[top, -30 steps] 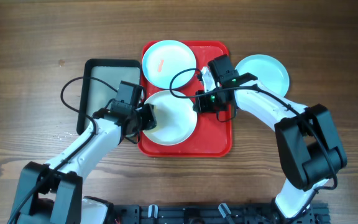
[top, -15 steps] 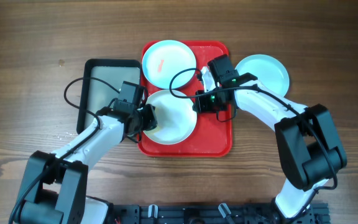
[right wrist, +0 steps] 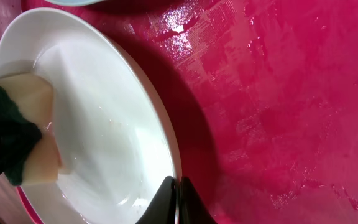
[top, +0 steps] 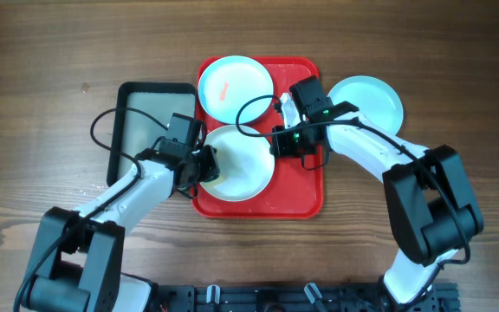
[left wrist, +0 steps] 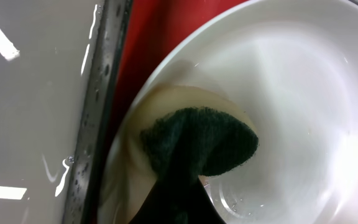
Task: Clean dirty plates on tray and stack at the side
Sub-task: 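Keep scrubbing the white plate with the left gripper's sponge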
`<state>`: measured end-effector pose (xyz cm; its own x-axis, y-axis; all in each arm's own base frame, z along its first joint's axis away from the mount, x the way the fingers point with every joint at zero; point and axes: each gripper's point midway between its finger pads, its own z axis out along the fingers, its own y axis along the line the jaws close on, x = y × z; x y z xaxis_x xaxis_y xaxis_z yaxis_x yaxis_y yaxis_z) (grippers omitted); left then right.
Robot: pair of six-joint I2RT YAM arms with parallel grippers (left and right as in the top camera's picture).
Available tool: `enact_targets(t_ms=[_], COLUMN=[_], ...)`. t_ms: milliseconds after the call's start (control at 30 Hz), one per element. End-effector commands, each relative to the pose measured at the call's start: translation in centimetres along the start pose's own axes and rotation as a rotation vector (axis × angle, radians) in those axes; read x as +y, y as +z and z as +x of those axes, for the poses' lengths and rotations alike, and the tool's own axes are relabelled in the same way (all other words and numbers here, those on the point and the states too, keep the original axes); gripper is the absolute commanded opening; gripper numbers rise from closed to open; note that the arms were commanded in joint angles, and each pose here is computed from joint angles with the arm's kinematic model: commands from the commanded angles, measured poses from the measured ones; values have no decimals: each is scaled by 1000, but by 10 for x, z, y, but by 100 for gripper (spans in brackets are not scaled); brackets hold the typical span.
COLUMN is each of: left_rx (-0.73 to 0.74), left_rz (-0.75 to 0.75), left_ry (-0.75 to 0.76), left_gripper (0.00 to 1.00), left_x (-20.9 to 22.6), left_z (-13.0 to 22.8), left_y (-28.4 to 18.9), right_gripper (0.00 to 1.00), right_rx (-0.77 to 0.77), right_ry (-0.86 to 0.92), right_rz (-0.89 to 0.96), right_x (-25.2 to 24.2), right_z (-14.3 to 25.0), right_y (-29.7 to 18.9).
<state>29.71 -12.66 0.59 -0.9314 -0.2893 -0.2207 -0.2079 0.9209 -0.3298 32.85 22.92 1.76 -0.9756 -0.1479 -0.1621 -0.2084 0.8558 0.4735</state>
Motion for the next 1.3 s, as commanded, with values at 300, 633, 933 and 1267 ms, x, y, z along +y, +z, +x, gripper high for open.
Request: enact_targets(t_ms=[300,633,933,1267], left_rx=[77,129,178,176], left_rz=[-48,93,156,170], left_ry=[31,34,32,71], left_gripper=[4,4,4,4], left_x=[2,-24,-34,-45], left_z=[24,31,39,45], left_y=[30,30,28,29], right_gripper=[4,4,4,4], right_rx=[37,26,27,24], right_ry=[19,27,26,24], right_rz=[22,14,2,0], right_x=[-10,-8,-6,-5], right_z=[9,7,6,6], right_y=[11,12,12,12])
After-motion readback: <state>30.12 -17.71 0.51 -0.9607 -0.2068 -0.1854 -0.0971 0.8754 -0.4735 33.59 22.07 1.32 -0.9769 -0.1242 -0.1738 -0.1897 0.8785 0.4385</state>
